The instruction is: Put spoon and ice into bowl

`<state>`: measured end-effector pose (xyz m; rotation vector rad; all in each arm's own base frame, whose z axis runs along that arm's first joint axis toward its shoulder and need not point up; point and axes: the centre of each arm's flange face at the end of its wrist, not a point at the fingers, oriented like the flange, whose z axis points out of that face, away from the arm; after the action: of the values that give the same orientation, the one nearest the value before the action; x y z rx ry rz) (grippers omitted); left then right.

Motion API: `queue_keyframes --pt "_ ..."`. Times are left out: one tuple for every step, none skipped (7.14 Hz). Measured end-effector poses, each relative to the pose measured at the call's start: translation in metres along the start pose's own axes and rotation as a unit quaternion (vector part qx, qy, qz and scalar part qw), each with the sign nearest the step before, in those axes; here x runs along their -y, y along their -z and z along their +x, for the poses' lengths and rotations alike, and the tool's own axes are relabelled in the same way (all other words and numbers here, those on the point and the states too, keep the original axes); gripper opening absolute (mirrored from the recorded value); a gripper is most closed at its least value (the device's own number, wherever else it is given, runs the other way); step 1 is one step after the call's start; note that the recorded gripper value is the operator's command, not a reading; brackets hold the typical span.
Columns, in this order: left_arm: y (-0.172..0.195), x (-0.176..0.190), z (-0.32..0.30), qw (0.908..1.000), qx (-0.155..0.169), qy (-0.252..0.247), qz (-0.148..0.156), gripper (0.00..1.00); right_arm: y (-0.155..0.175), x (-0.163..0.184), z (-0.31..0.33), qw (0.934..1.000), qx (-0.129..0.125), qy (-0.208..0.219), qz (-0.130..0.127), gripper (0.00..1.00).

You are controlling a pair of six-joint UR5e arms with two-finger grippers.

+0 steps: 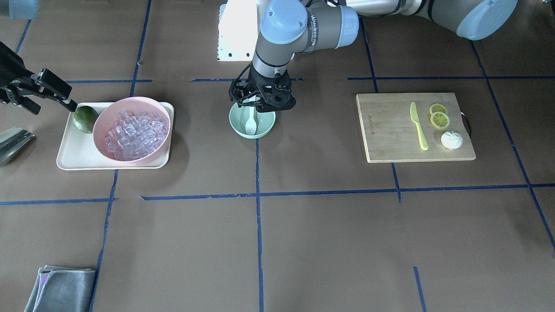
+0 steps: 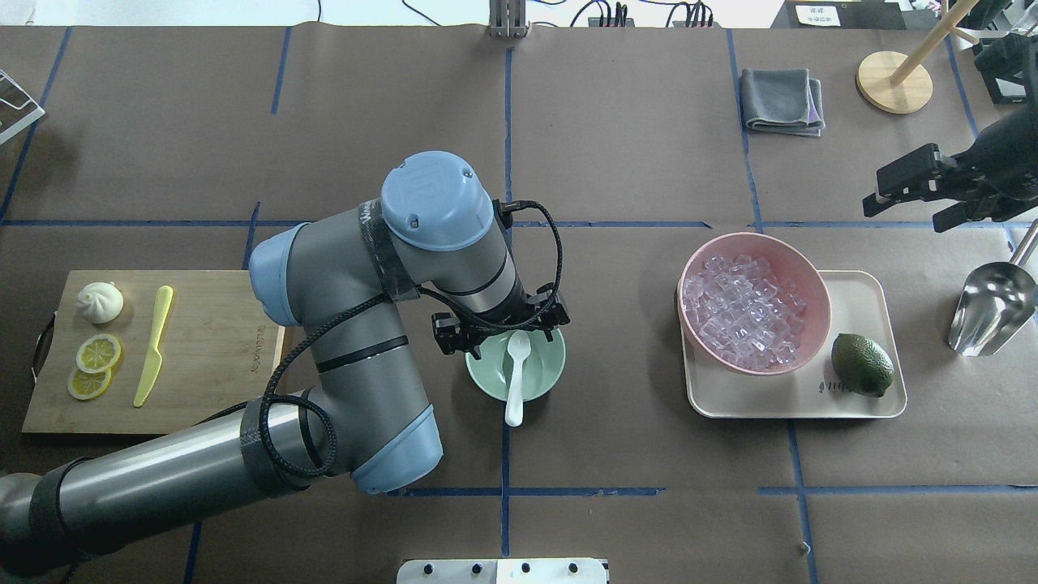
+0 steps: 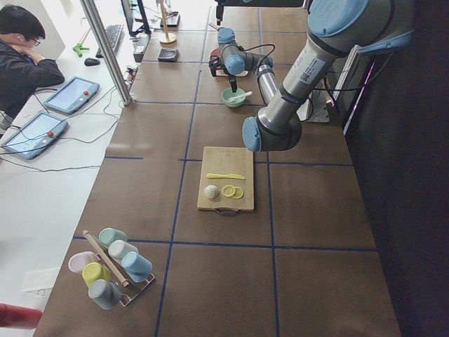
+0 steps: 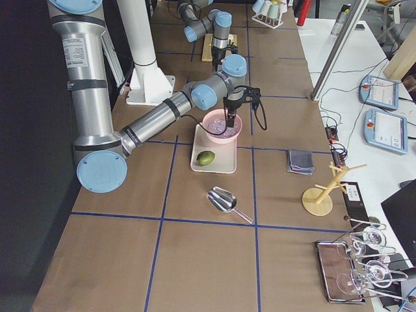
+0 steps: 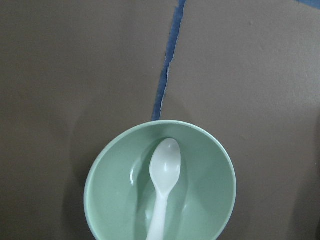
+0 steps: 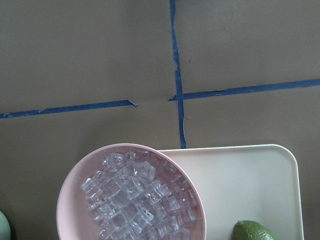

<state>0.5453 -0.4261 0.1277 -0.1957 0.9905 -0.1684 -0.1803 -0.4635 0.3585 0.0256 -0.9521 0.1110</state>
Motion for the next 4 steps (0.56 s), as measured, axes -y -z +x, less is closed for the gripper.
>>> queue_keyframes --pt "0.019 0.015 -0.014 1.0000 0.005 -0.004 0.000 1.00 -0.017 -0.007 -0.012 0.9999 -0.008 0.007 0.006 0.99" --pt "0.041 0.024 -0.036 0.9997 0.016 -0.017 0.004 1.00 -0.035 -0.017 -0.026 0.9996 -0.017 0.019 0.013 0.99" --pt "0.067 0.029 -0.070 0.9989 0.026 -0.036 0.012 1.00 -0.056 -0.026 -0.042 0.9988 -0.027 0.035 0.020 0.99" --pt "0.090 0.034 -0.106 0.9980 0.031 -0.051 0.024 1.00 -0.074 -0.033 -0.056 0.9979 -0.036 0.049 0.024 0.99"
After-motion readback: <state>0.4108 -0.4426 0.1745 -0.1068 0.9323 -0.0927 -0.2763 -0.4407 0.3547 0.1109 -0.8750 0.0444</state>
